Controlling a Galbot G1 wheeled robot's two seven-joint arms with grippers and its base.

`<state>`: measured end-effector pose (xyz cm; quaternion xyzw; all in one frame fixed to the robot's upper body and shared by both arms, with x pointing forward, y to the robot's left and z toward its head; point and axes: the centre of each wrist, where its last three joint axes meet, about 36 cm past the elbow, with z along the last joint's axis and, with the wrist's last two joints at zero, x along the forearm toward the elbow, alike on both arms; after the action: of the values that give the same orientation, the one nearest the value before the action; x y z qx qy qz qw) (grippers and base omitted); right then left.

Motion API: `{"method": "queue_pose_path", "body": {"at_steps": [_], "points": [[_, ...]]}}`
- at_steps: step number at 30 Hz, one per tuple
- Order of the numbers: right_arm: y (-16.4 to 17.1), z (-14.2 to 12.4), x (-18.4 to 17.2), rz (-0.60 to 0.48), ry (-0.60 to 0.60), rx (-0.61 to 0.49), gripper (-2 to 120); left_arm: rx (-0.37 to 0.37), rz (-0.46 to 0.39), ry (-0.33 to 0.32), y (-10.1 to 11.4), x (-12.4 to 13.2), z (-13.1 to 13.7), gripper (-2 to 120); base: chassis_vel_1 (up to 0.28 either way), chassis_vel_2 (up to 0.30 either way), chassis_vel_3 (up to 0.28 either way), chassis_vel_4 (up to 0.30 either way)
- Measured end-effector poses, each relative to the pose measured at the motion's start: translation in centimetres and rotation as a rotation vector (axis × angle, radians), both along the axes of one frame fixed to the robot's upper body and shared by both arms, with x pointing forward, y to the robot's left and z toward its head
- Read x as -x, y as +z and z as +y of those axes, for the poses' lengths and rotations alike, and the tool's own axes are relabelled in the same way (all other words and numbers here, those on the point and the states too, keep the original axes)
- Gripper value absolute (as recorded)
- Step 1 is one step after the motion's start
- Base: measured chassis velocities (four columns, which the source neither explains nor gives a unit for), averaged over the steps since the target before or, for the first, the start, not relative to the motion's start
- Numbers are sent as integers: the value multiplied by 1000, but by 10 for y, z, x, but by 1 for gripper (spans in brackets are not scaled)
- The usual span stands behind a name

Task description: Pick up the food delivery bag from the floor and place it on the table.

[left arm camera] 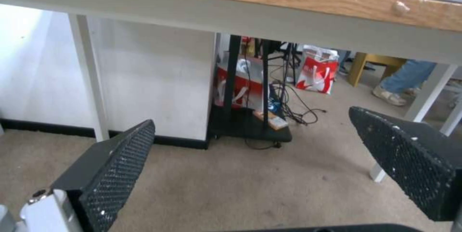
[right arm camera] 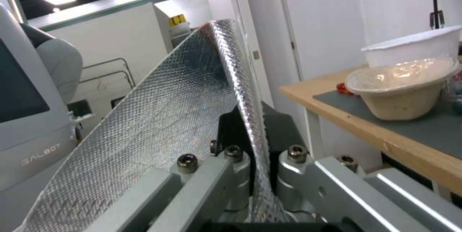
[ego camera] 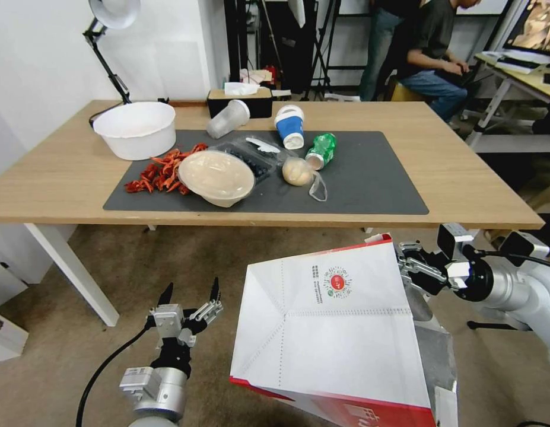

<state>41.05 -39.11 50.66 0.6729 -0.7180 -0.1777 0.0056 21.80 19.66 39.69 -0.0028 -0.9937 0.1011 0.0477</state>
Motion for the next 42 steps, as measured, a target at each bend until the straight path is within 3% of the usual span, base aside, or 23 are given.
{"method": "queue_pose_path", "body": {"at_steps": [42], "points": [[-1,4,-1,-1,6,1,0,-3,-10,1,0,1,-1,100,0,0,0,0]]}}
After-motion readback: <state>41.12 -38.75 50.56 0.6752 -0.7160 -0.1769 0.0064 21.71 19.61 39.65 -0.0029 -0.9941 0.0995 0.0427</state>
